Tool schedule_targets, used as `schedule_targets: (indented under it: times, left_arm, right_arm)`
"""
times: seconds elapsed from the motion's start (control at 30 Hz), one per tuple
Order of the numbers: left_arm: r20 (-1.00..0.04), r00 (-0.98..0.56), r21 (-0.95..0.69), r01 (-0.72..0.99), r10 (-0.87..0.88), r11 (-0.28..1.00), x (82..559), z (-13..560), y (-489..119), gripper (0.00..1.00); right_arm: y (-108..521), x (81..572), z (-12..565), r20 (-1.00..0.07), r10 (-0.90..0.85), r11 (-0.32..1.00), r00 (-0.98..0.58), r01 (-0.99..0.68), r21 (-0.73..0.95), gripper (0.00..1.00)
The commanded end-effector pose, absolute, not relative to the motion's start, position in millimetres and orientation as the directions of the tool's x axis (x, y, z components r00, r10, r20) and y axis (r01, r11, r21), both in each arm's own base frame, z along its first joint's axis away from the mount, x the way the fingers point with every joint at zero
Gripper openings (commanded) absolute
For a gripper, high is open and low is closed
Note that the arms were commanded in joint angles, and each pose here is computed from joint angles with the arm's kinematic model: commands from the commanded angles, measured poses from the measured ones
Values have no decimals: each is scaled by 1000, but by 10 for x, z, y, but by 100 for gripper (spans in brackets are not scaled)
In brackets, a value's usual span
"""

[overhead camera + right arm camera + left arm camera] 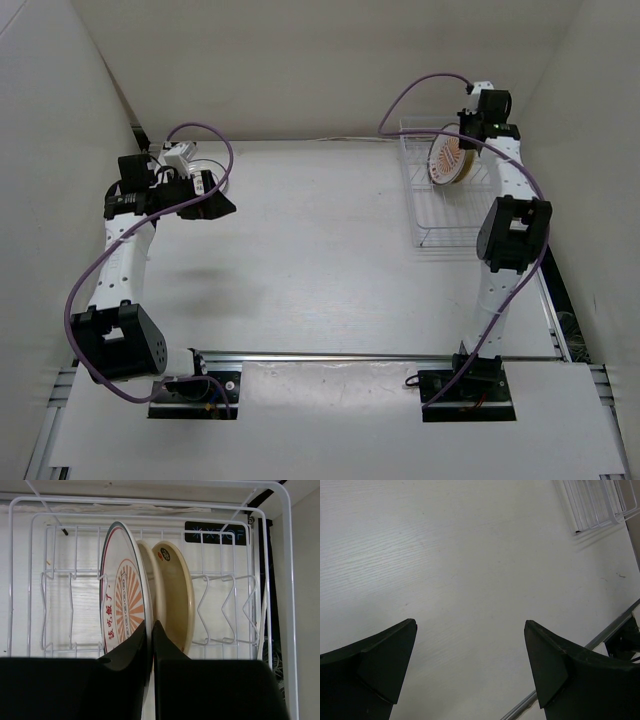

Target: Unload the plates from the dish rack

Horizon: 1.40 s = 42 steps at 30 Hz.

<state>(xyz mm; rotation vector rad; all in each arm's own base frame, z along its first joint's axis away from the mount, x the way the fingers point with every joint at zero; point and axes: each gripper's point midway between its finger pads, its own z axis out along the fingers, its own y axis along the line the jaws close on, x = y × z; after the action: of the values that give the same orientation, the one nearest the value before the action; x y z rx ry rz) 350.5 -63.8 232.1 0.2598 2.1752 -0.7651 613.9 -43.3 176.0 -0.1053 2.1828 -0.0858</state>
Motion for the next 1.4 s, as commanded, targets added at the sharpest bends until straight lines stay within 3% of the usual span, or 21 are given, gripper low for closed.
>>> schedule_targets:
  times: [0.0,0.47,0.6,0.77,0.8,0.93,1.03,1.17,1.37]
  left_arm:
    - [-765,-642,-430,446,-55,785,3448,2383,-660,100]
    - [-778,-626,-419,455,-52,786,3376,2432,-673,100]
    - [-783,-619,-414,458,-51,787,3364,2460,-675,100]
    - [-754,-652,-509,501,-82,700,3250,2470,-849,100]
    - [-739,-667,-534,496,-94,685,3246,2460,-874,100]
    - [-673,-730,-632,481,-121,608,3169,2332,-981,100]
    - [-628,-767,-689,469,-132,553,3144,2259,-1040,100]
    - [-580,-801,-749,454,-146,483,3148,2247,-1100,100]
    - [-539,-828,-787,429,-156,444,3260,2223,-1108,100]
  right_arm:
    - [-394,6113,2628,-899,-116,992,-421,3,-129,0]
    - [-605,5802,3301,-925,-175,952,-337,181,-246,0]
    - [-452,5505,3502,-941,-119,976,-318,135,-169,0]
    - [206,5065,3553,-933,44,985,-357,-143,101,0]
    - [503,4927,3458,-915,58,940,-400,-286,185,0]
    - [999,4547,3167,-819,156,808,-553,-406,428,0]
    - [1497,4213,2978,-710,173,600,-682,-499,625,0]
    - [2126,3835,2704,-634,38,434,-773,-559,707,0]
    - [2779,3619,2351,-564,-98,323,-820,-562,761,0]
